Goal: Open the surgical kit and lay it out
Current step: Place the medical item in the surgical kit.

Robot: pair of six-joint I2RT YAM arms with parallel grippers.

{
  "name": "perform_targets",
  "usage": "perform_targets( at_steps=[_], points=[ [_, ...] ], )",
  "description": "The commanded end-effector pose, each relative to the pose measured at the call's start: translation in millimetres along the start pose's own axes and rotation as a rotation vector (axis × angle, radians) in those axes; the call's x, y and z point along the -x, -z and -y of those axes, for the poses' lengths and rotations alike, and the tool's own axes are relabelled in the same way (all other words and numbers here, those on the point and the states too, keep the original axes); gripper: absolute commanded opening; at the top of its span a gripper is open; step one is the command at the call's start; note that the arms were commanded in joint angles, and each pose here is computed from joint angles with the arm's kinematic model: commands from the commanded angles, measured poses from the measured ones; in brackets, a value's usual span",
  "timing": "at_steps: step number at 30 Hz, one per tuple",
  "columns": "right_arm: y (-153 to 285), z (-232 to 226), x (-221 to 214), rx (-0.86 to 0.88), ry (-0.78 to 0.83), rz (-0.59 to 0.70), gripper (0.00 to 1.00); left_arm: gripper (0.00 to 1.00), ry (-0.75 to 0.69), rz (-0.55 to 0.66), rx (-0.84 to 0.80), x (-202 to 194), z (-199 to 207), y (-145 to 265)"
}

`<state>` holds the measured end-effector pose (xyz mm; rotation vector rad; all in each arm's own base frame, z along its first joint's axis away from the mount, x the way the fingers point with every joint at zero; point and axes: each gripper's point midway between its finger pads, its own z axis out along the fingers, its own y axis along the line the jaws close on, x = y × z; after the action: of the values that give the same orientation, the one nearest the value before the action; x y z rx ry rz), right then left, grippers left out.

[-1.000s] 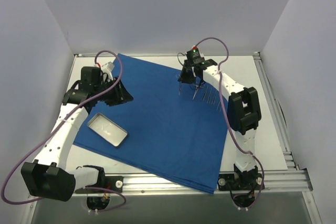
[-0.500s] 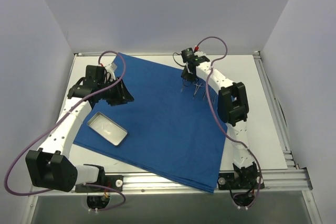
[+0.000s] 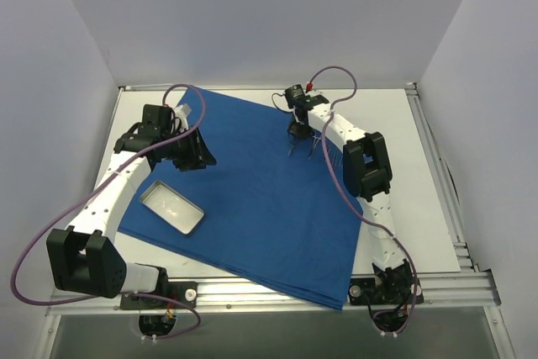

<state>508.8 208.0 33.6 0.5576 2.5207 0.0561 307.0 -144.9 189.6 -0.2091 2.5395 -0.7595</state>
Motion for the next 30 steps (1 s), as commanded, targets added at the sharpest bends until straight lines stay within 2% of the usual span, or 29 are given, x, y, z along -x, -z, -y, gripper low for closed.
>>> perform_targets(
  at_steps=[1, 19, 30],
  points=[
    [6, -2, 6, -0.017, -0.006, 0.021, 0.0, 0.49, -0.046, 0.053, -0.049, 19, 16, 9],
    [-6, -1, 10, -0.032, 0.01, 0.028, 0.01, 0.49, -0.045, 0.043, -0.049, 19, 16, 8],
    [-14, 7, 9, -0.053, 0.013, 0.026, 0.06, 0.49, -0.046, 0.043, -0.052, 19, 16, 6]
  ],
)
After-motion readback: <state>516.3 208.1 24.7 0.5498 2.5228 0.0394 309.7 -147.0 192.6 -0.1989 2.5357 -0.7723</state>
